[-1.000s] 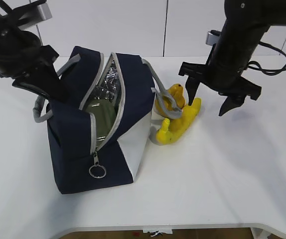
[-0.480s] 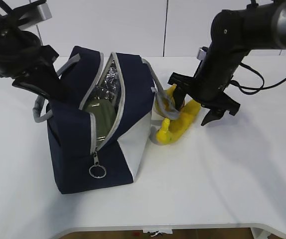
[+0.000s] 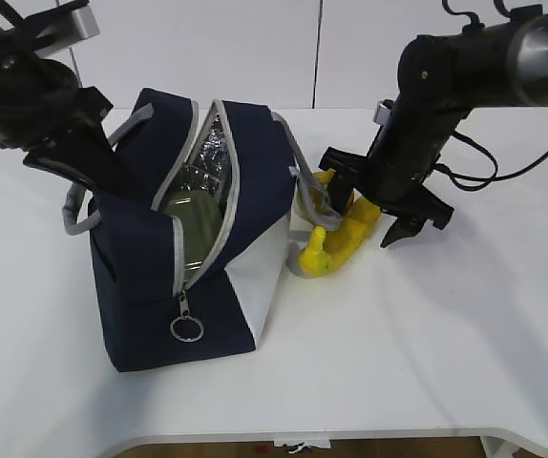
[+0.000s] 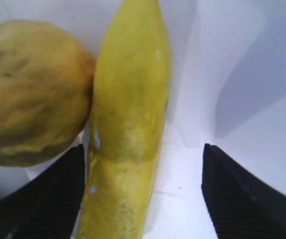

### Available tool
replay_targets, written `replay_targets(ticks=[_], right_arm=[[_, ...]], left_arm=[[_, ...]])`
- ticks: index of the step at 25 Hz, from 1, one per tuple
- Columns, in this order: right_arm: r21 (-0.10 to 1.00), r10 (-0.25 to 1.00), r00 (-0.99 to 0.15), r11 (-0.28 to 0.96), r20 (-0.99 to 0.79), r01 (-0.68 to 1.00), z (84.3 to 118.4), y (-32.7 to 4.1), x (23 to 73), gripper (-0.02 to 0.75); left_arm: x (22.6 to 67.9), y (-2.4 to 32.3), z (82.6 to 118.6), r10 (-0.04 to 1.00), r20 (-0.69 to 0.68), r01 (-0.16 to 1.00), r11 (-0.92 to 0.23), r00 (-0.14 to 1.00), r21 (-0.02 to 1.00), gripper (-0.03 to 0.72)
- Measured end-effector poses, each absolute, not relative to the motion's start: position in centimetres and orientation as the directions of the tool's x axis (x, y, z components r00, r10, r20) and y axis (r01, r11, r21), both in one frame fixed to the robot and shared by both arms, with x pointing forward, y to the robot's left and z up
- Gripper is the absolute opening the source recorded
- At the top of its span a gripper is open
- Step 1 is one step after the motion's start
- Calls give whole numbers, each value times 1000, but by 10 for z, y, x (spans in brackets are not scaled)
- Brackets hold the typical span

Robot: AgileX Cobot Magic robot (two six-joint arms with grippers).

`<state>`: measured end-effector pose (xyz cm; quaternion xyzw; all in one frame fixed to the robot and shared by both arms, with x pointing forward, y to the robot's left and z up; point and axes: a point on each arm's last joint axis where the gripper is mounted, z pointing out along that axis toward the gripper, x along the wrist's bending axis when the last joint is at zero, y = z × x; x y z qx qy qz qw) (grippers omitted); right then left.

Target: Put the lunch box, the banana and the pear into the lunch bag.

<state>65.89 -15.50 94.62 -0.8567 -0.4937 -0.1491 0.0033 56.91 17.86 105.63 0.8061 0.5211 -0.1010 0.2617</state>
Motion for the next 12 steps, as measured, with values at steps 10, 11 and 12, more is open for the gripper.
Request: replay_targets(ticks=[10,11,12], right_arm=[[108,846,481,-513,230,851,936,-155,658,561],[100,847,483,-512,222,853,935,-155,657,561],[94,849,484,-510,212,855,934,-155,657,561]], left_arm=[[569,179,1056,791,-425,891,-326,440,315,15],[569,180,1056,791,-424,891,-327,440,315,15],[569,180,1056,791,-424,891,-327,440,315,15]])
